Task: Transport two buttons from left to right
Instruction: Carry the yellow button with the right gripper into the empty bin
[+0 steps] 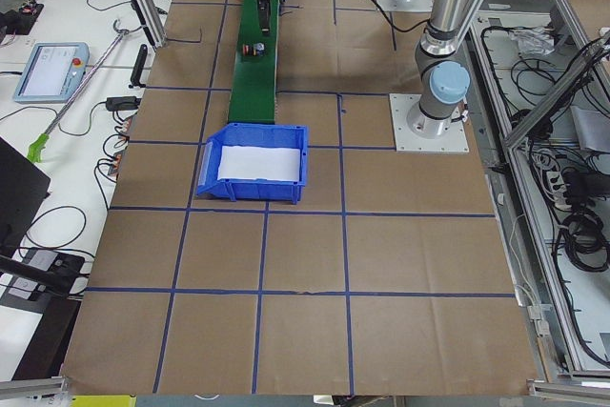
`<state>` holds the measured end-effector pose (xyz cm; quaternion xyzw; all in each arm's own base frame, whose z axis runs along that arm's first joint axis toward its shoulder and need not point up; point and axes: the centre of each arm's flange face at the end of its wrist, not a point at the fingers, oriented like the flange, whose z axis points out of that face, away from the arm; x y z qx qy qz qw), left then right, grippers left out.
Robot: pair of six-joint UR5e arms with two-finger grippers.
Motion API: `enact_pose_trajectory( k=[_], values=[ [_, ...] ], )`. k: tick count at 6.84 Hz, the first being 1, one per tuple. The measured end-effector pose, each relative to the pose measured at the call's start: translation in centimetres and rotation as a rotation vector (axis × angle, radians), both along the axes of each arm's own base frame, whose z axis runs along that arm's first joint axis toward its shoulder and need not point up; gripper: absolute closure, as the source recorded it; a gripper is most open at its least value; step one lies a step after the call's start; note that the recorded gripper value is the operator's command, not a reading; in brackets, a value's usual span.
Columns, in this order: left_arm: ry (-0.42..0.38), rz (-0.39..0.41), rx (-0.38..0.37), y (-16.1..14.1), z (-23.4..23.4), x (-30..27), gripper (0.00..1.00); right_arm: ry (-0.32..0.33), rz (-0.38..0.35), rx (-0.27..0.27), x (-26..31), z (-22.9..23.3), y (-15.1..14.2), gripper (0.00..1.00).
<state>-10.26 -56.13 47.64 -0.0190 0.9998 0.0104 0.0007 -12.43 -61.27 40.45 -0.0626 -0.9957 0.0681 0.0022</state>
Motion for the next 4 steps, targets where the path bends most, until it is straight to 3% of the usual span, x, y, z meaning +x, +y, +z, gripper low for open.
enact_pose_trajectory(
  k=[2,4],
  values=[
    [0.0,0.0,-0.001,0.0,0.1,0.0,0.0,0.005,0.062,-0.009,-7.4,-2.4,0.6,0.95],
    [0.0,0.001,-0.002,0.0,0.1,0.0,0.0,-0.021,0.099,-0.001,-8.9,-8.4,1.3,0.95]
  ],
)
